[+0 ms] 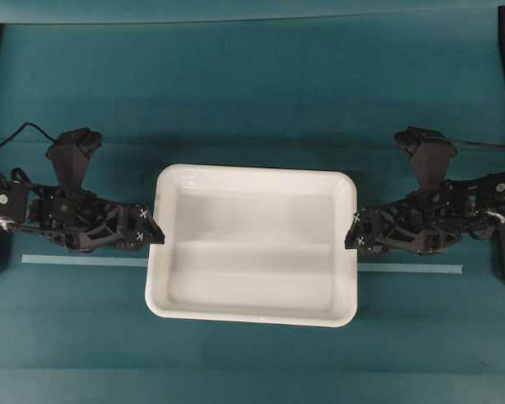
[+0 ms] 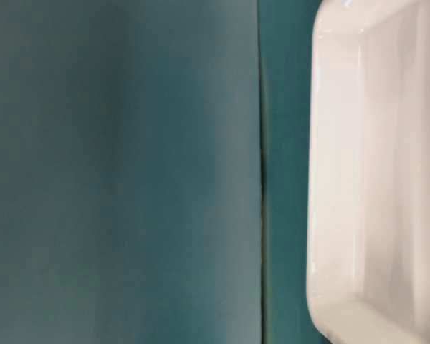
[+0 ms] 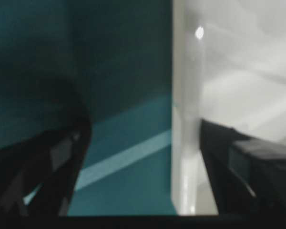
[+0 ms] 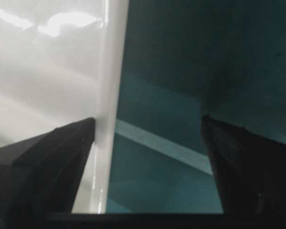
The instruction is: Lift the white case with both hands.
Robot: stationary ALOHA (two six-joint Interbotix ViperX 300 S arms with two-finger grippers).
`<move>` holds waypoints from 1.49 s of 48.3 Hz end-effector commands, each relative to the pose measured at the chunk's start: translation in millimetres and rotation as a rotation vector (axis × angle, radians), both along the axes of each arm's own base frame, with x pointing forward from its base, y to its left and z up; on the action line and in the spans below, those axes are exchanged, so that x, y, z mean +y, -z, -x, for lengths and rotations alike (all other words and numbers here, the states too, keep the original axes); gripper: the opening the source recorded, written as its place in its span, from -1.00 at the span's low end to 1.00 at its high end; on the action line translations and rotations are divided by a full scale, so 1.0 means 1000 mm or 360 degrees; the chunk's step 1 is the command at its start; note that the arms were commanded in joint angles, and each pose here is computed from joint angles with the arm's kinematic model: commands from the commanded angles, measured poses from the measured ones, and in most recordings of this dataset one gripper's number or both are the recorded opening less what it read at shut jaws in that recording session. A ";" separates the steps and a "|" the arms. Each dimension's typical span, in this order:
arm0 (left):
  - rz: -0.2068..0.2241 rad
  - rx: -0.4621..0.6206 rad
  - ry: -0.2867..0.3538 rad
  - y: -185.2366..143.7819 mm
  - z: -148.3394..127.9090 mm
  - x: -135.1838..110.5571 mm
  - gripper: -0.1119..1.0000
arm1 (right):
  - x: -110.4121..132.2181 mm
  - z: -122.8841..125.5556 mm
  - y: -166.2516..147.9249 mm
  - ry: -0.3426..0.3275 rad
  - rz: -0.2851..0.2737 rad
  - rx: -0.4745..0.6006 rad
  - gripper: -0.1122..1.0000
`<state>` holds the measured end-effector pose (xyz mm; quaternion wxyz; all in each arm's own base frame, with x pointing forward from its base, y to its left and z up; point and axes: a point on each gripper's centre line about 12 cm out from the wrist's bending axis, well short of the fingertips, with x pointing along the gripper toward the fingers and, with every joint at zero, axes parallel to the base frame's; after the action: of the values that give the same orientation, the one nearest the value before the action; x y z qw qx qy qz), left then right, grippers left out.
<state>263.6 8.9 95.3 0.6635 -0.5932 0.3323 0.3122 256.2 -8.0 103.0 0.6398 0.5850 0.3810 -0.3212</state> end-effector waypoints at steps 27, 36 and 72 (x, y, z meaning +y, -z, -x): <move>-0.0126 -0.0374 0.0114 -0.060 -0.010 0.002 0.89 | -0.005 0.001 -0.047 -0.0040 0.0041 -0.0207 0.80; -0.0255 -0.0552 0.0204 -0.092 -0.004 0.004 0.88 | -0.007 0.007 -0.075 -0.0165 0.0186 -0.0328 0.80; -0.0997 -0.1087 0.0597 -0.189 0.039 0.002 0.87 | -0.007 0.049 -0.176 -0.0763 0.1102 -0.0921 0.80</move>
<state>224.6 10.7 273.1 0.9157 -0.3824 0.1026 0.0681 209.2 -16.7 265.8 0.9161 0.3263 0.2034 -0.1134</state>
